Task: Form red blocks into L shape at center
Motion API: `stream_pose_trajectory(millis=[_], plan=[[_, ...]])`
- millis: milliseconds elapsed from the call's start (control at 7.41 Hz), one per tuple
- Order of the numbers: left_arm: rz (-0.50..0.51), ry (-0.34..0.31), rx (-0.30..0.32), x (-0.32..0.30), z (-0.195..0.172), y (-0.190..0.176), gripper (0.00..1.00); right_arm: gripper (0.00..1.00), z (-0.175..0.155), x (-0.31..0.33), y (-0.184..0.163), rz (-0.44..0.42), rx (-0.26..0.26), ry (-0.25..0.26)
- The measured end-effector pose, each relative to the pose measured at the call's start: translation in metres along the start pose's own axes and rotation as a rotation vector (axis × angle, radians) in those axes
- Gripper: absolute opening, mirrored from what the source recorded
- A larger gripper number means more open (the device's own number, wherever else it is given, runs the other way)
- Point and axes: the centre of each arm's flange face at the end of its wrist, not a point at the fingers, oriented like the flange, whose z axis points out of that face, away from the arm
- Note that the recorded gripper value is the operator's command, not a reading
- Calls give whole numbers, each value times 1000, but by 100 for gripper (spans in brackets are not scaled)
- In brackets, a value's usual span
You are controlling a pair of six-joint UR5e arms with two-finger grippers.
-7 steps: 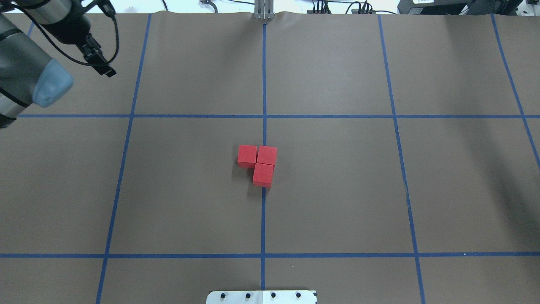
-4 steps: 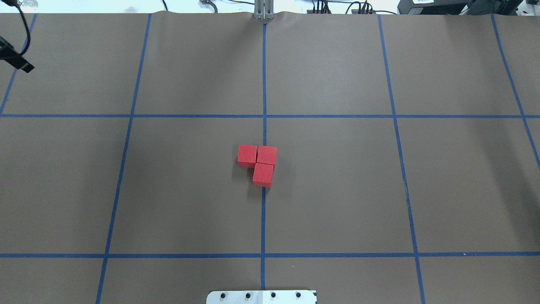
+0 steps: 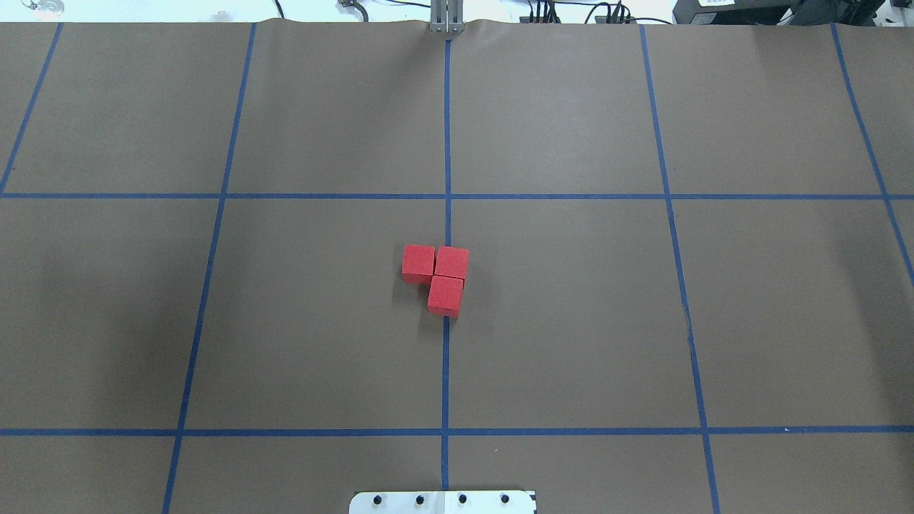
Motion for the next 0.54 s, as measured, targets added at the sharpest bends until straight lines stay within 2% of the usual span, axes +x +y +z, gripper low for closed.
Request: stream_pose_trajectory(millis=[270,540], plan=[[-86,-22,-38,-29,18,57,100,100,1,2,1,5,-2,0],[-182,25,-64,-21,4,100,100,100,0,1,-2,5,1,0]])
